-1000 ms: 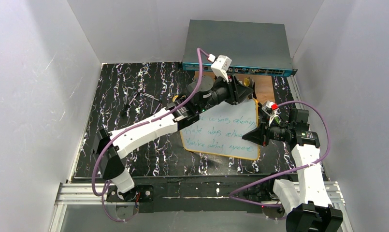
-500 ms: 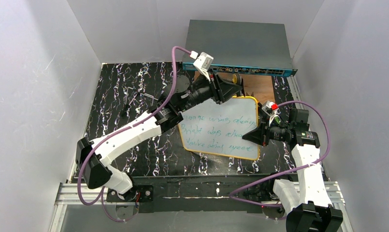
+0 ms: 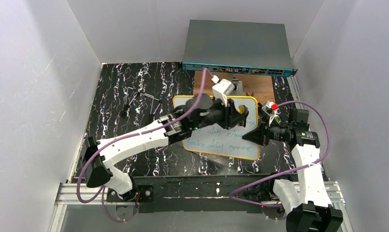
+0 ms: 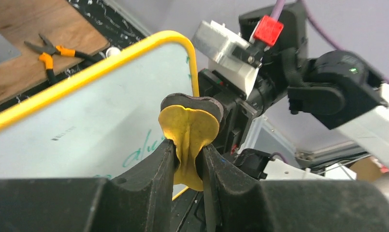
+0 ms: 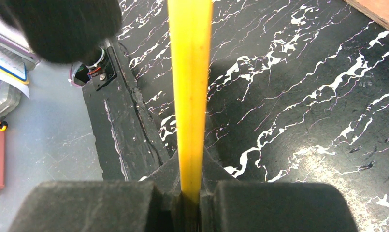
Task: Erase the whiteboard
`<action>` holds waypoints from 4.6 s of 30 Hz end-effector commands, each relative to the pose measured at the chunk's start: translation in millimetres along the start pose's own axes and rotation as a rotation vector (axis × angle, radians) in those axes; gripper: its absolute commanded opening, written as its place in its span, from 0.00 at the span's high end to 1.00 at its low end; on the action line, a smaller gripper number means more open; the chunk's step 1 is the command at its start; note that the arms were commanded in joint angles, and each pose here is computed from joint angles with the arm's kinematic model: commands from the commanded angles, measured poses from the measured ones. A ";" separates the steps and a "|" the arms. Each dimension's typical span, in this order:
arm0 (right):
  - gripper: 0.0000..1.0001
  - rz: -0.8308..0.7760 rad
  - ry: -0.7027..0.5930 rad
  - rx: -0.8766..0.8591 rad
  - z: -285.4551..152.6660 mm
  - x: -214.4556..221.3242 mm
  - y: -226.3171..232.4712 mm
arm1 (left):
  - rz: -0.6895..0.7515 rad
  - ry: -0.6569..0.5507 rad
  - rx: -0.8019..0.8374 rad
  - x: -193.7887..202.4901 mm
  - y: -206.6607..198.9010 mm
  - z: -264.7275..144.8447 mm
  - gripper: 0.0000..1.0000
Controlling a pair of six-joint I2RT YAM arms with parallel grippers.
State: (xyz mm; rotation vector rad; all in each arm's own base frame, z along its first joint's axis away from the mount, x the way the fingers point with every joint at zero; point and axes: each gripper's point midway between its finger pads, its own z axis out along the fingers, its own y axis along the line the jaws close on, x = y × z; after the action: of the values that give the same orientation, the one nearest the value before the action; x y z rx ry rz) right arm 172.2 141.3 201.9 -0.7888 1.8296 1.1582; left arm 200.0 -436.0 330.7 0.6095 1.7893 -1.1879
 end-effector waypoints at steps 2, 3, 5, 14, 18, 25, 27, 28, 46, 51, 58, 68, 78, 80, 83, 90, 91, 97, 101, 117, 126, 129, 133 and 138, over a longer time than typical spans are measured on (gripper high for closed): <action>0.99 -0.109 -0.049 -0.046 0.3 -18.4 6.7 | 0.063 -0.023 -0.272 6.9 22.1 16.3 1.00; 0.99 -0.107 -0.049 -0.046 0.2 -18.5 6.9 | 0.077 -0.024 -0.305 9.5 25.5 22.1 1.00; 0.99 -0.108 -0.049 -0.047 0.2 -18.5 7.4 | 0.113 -0.039 -0.368 7.2 28.5 31.0 1.00; 0.99 -0.111 -0.052 -0.049 -0.2 -19.2 8.5 | 0.273 -0.090 -0.591 -27.4 37.0 53.7 1.00; 0.99 -0.111 -0.053 -0.053 -0.1 -19.3 9.4 | 0.321 -0.116 -0.634 -43.4 37.1 55.1 1.00; 0.99 -0.112 -0.054 -0.053 -0.2 -19.5 9.2 | 0.337 -0.142 -0.617 -59.0 28.0 61.1 1.00; 0.99 -0.111 -0.053 -0.054 -0.1 -19.3 9.6 | 0.341 -0.149 -0.613 -63.8 25.0 63.0 1.00; 0.99 -0.111 -0.052 -0.053 -0.1 -19.2 9.4 | 0.345 -0.150 -0.616 -65.4 24.8 63.9 1.00; 0.99 -0.109 -0.052 -0.053 -0.1 -19.4 8.9 | 0.414 0.072 -0.643 -2.5 39.0 73.5 1.00; 0.99 -0.106 -0.051 -0.050 -0.1 -19.0 8.2 | 0.387 0.129 -0.600 27.0 30.6 70.7 1.00; 0.99 -0.107 -0.049 -0.047 0.0 -18.7 7.7 | 0.343 0.180 -0.570 54.1 29.7 64.4 1.00; 0.99 -0.111 -0.050 -0.049 -0.5 -18.8 9.3 | 0.133 0.071 -0.480 39.3 57.4 1.4 1.00; 0.99 -0.110 -0.056 -0.066 -0.6 -19.7 13.2 | -0.123 -0.091 -0.671 67.8 169.5 -99.9 1.00; 0.99 -0.108 -0.057 -0.074 -0.1 -19.8 14.0 | -0.150 -0.131 -0.704 70.3 185.1 -111.2 1.00; 0.99 -0.104 -0.058 -0.078 0.2 -19.7 14.1 | -0.166 -0.172 -0.728 70.1 200.1 -118.2 1.00; 0.99 -0.100 -0.057 -0.079 0.4 -19.2 13.7 | -0.160 -0.249 -0.727 39.0 222.3 -116.0 1.00; 0.99 -0.101 -0.057 -0.079 0.4 -19.3 13.7 | -0.156 -0.256 -0.728 33.6 225.4 -116.4 1.00; 0.99 -0.099 -0.057 -0.079 0.4 -19.5 14.0 | -0.154 -0.262 -0.672 23.1 238.6 -119.5 1.00; 0.99 -0.098 -0.057 -0.080 0.4 -19.5 14.0 | -0.148 -0.200 -0.602 49.4 237.6 -114.1 1.00; 0.99 -0.091 -0.056 -0.081 0.8 -18.3 12.9 | -0.137 -0.033 -0.791 63.3 281.7 -138.9 1.00; 0.99 -0.093 -0.057 -0.084 0.8 -18.5 13.8 | -0.163 -0.007 -0.576 65.1 267.4 -112.3 1.00; 0.99 -0.092 -0.058 -0.085 0.8 -18.8 13.6 | -0.141 0.017 -0.498 84.5 243.9 -103.2 1.00; 0.99 -0.090 -0.057 -0.085 1.0 -18.6 13.2 | -0.126 0.001 -0.541 93.6 235.5 -113.4 1.00; 0.99 -0.090 -0.055 -0.081 1.1 -18.0 12.4 | -0.130 -0.057 -0.864 89.0 265.5 -172.7 1.00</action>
State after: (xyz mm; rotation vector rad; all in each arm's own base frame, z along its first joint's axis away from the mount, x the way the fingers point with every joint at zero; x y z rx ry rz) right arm 176.8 140.1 202.2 -0.7922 1.8193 1.1442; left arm 291.7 -199.8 118.2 0.0823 2.1803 -0.5000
